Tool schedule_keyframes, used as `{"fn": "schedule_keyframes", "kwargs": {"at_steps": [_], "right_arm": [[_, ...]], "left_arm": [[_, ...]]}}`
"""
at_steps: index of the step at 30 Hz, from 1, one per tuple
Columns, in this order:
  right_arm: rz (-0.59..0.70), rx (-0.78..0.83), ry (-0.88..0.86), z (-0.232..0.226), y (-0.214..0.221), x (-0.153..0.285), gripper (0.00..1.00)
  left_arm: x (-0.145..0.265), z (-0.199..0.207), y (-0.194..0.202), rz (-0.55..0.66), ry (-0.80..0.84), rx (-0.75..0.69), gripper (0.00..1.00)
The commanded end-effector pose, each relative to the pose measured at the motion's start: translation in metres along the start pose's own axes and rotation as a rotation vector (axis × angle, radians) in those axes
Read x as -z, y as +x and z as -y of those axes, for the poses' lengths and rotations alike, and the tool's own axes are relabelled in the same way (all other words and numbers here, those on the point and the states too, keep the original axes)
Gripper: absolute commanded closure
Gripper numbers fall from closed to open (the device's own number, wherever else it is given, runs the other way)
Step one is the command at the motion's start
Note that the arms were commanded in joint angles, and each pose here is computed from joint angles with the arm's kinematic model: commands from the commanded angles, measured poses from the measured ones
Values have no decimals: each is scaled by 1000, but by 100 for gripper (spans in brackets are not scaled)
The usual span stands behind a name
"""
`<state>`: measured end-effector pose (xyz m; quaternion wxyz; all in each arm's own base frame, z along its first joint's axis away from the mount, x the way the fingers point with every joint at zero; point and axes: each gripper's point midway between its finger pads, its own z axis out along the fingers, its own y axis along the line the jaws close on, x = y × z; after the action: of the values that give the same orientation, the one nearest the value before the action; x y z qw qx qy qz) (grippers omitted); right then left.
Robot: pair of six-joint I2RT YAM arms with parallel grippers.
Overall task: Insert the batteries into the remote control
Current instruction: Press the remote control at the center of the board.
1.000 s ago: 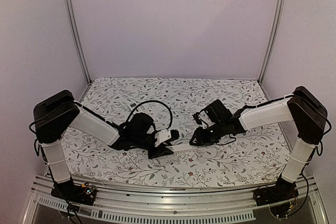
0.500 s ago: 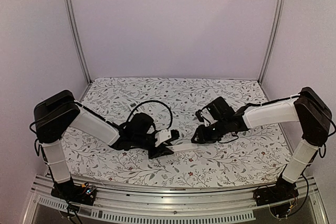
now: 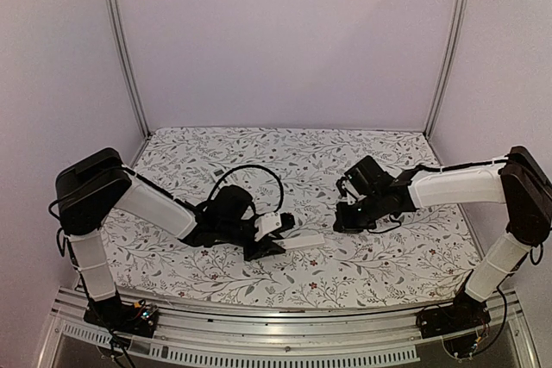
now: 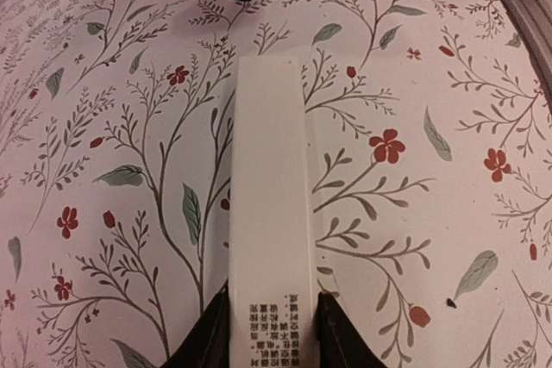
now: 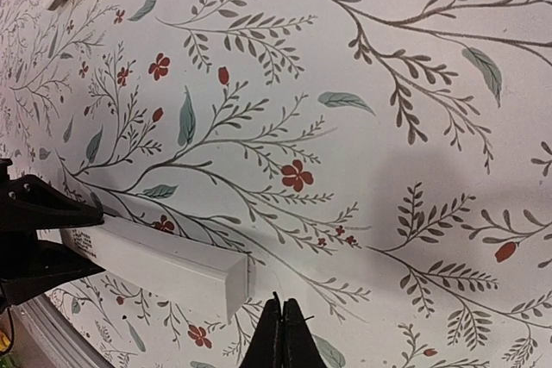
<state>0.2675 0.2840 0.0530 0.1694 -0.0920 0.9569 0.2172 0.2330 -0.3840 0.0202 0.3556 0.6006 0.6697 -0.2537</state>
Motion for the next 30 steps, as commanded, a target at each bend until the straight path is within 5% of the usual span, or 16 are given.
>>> {"fn": "schedule_keyframes", "kwargs": {"at_steps": [1, 21, 30], "right_arm": [[-35, -3, 84, 7, 15, -10, 100], [-83, 98, 58, -37, 17, -42, 100], [-96, 62, 140, -1, 30, -38, 100]], "left_arm": [[-4, 2, 10, -29, 19, 10, 69], [-9, 4, 4, -10, 45, 17, 64], [-3, 4, 16, -57, 18, 7, 63]]}}
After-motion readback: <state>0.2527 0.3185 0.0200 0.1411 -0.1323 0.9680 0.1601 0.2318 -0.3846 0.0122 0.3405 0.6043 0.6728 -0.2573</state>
